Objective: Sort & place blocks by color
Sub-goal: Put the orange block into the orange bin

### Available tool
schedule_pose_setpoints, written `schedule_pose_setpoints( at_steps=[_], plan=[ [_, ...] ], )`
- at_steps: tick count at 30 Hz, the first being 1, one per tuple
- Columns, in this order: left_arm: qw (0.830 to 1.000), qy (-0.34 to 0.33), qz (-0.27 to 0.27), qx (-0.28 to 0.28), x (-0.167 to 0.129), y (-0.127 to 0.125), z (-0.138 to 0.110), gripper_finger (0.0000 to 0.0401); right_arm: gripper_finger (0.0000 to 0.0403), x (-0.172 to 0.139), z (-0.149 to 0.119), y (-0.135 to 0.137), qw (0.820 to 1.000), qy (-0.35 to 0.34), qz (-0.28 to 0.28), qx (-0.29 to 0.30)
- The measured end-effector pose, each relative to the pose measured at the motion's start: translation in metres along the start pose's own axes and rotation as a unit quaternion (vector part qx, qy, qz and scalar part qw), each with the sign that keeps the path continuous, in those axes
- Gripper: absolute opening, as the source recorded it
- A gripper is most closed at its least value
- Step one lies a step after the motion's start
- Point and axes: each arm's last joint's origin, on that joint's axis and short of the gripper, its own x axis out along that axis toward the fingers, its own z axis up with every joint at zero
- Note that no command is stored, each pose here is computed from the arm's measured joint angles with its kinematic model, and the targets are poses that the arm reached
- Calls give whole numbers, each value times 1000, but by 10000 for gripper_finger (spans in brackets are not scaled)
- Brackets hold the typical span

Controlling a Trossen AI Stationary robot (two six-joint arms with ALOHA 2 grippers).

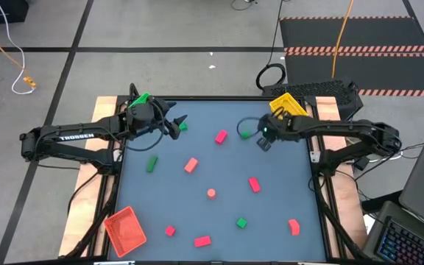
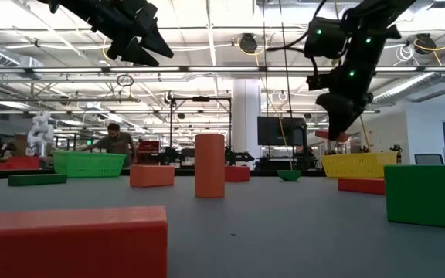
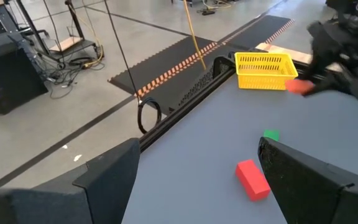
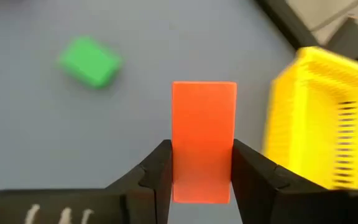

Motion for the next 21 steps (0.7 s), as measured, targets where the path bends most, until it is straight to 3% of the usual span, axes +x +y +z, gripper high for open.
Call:
schedule_pose_setpoints(
  at_steps=[9, 21],
  plan=[
    [1000, 10, 1, 6, 0, 0, -2, 331, 118, 20, 5, -55, 996, 41, -57, 50],
    [1000, 20, 3, 10, 0, 1, -4, 331, 118, 29, 4, -92, 991, 59, -89, 78]
  ],
)
